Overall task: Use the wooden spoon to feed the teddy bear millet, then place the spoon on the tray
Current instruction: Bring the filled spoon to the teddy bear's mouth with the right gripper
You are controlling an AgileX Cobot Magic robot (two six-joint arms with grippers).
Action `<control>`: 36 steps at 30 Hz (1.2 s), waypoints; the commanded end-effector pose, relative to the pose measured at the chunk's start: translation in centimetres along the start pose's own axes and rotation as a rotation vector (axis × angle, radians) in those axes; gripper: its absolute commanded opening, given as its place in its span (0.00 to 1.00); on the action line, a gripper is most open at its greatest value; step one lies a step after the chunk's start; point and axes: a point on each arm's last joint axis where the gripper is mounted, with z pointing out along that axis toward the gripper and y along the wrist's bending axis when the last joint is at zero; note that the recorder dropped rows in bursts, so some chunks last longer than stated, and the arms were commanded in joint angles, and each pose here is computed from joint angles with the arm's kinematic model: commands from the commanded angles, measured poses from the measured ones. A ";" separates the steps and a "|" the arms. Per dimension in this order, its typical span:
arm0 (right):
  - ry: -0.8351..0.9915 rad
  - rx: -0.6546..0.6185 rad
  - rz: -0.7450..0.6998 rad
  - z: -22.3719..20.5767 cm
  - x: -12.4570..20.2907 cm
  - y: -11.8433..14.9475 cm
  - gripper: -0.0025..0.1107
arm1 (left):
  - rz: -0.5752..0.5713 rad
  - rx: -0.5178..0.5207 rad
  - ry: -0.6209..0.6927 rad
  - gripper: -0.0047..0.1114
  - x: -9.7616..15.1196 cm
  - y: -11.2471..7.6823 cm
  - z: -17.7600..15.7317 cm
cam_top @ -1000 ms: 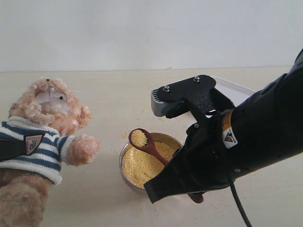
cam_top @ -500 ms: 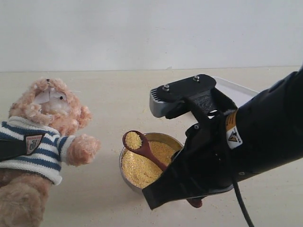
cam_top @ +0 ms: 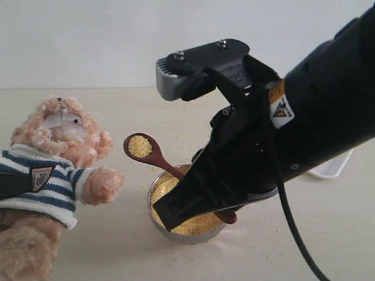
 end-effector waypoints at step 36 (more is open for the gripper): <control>0.101 0.135 -0.364 2.5 -9.3 4.9 0.10 | 0.004 0.023 -0.019 0.08 0.0 -0.3 -0.1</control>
